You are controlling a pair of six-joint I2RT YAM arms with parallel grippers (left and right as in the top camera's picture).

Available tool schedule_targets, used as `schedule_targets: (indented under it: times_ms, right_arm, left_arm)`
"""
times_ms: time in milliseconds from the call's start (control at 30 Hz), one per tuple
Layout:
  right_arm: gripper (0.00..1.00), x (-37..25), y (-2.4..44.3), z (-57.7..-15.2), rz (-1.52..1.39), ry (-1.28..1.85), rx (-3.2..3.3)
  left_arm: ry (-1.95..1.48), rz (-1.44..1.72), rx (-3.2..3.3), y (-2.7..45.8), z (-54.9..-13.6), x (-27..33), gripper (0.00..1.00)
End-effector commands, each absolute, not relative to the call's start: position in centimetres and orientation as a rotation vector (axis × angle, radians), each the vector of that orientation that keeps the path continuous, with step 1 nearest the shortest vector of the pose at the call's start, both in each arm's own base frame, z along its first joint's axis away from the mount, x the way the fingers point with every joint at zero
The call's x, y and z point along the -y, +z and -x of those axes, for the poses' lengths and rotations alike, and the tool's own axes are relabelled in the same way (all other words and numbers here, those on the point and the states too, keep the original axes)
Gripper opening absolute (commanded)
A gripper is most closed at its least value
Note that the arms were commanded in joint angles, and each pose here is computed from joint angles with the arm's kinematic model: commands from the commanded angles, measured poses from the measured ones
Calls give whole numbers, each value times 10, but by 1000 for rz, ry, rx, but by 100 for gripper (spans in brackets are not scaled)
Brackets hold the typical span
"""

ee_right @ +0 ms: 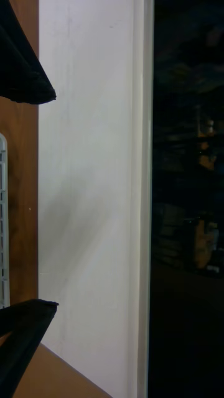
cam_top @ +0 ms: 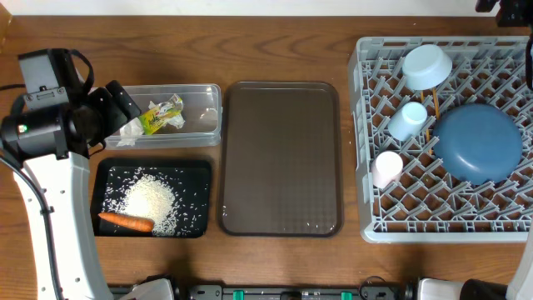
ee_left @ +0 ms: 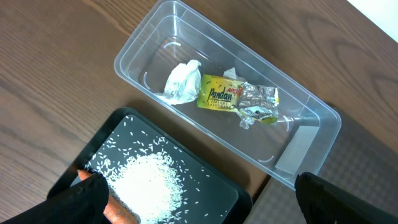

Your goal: Sort waste into correct bins and load items into the dishwasher rack

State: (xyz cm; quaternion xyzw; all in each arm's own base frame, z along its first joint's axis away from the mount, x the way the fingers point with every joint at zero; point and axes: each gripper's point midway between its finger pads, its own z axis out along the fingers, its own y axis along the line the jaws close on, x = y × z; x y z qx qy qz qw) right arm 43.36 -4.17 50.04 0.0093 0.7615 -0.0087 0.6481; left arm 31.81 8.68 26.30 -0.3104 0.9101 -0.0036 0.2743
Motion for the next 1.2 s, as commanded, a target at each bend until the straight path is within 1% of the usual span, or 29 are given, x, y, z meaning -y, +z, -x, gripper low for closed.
schedule_targets:
  times_ms: [0,167,300,433,600,700,900,1167]
  right_arm:
    - [99,37,503,-434,-17,1,-1725]
    - [99,37,502,-434,-17,1,-1728]
    - [99,36,488,-432,-23,8,-1787]
    - [99,35,457,-423,-37,22,-1917]
    - [99,31,410,-400,-59,51,-2131]
    - [99,29,392,-387,-88,73,-2221]
    - [99,24,373,-371,-175,138,-2318]
    - [99,24,366,-364,-183,141,-2359]
  left_arm:
    - [-1,828,-2428,270,-317,-89,98]
    - [-1,828,-2428,270,-317,-89,98]
    - [-1,828,-2428,270,-317,-89,98]
    - [-1,828,-2428,270,-317,-89,98]
    - [-1,828,-2428,270,-317,-89,98]
    - [-1,828,-2428,270,-317,-89,98]
    - [-1,828,-2428,270,-317,-89,98]
    - [-1,828,-2428,270,-317,-89,98]
